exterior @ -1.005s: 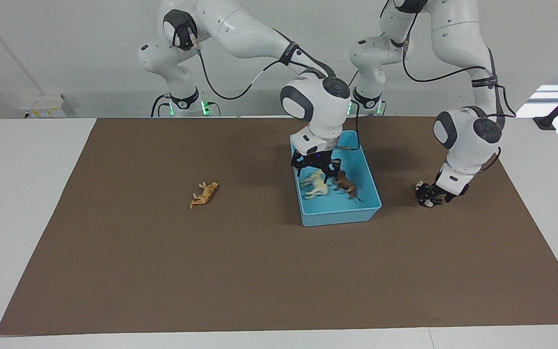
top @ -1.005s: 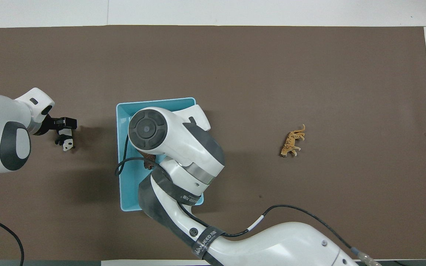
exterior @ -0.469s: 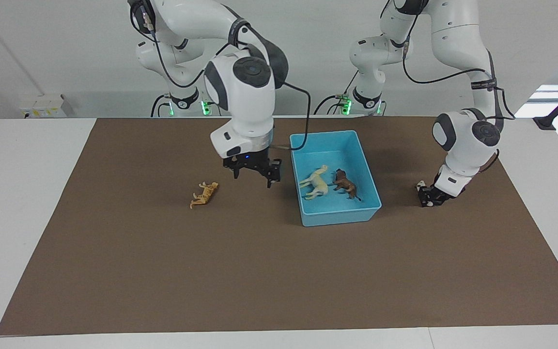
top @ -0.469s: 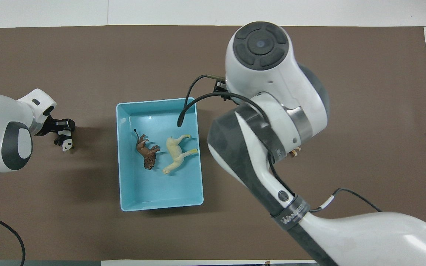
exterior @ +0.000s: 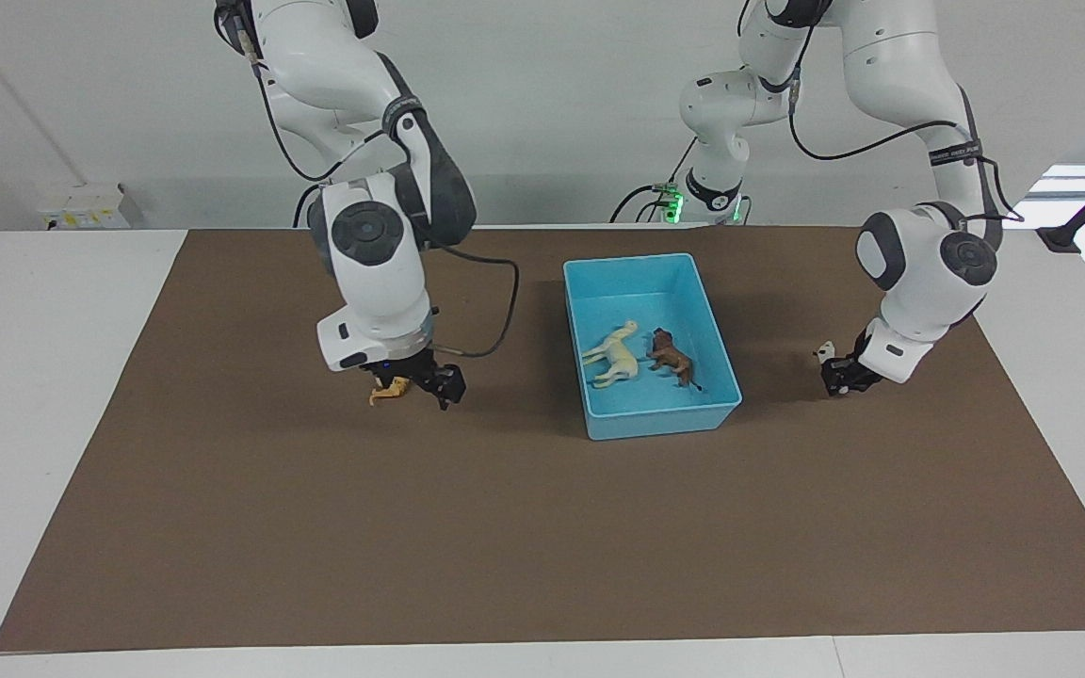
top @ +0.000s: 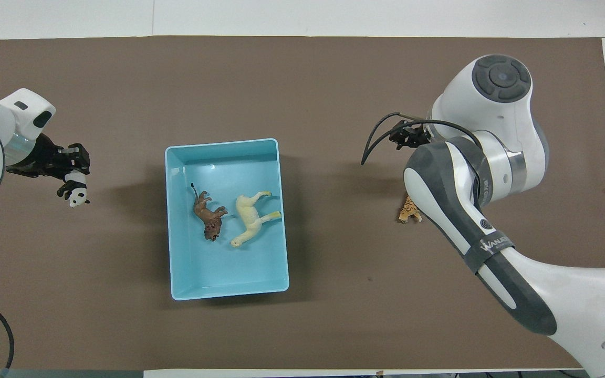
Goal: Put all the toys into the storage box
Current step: 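Grasp the panda with the left gripper while the right gripper grasps the leopard, then open the left gripper over the box while the right gripper lifts the leopard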
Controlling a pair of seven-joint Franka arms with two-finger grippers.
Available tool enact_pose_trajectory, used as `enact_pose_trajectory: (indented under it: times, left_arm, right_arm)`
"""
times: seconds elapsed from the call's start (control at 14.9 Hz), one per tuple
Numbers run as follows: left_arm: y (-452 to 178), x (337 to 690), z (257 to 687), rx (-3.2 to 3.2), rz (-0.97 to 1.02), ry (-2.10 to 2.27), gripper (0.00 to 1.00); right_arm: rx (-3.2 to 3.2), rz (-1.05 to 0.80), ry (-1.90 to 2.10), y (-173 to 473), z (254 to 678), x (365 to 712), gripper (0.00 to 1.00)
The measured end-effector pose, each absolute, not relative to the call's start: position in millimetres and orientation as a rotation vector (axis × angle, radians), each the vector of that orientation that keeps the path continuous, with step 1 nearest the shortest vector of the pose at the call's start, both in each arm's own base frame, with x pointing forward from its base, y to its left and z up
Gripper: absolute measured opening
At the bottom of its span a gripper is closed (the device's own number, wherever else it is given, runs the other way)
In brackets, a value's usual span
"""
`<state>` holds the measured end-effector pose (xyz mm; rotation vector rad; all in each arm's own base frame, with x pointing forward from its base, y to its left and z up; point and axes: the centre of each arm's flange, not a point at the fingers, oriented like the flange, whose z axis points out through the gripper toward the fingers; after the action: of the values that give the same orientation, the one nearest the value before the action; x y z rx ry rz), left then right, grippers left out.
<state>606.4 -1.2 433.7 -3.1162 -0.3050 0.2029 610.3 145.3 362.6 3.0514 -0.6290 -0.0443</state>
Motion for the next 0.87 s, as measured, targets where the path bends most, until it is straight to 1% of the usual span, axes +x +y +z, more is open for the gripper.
enact_pose_trajectory:
  times: [0.07,0.13,0.2,0.34,0.4,0.6,0.67,0.74,0.87]
  left_arm:
    - [-31.9,606.1,453.9,-3.117,0.209,-0.397,0.54]
    - [-69.0,603.6,464.3,-3.108,0.199,-0.485,0.54]
    - [-109.9,598.4,464.8,-3.091,0.185,-0.556,0.54]
    - [-180.3,582.2,446.2,-3.083,0.141,-0.633,0.53]
    - [-203.3,572.1,431.6,-3.087,0.13,-0.643,0.53]
    - [-225.0,547.7,397.4,-3.085,0.156,-0.636,0.53]
    - [-225.0,543.2,394.8,-3.082,0.163,-0.642,0.59]
    - [-223.7,541.3,396.6,-3.082,0.162,-0.649,0.71]
    - [-221.5,541.0,404.1,-3.087,0.145,-0.658,0.91]
  right_arm:
    - [3.056,-0.035,-0.623,144.9,349.1,599.7,1.0]
    - [3.062,-0.027,-0.615,146.9,335.3,589.2,1.0]
    - [3.067,-0.019,-0.612,148.6,321.6,579.9,1.0]
    - [3.078,0.006,-0.611,147.1,296.0,565.3,1.0]
    - [3.082,0.017,-0.615,144.4,287.1,560.1,1.0]
    - [3.082,0.026,-0.624,139.9,281.3,555.8,1.0]
    - [3.083,0.028,-0.624,140.3,282.3,555.4,1.0]
    - [3.082,0.028,-0.629,141.1,282.8,554.9,1.0]
    - [3.071,0.003,-0.642,144.8,282.4,551.5,1.0]
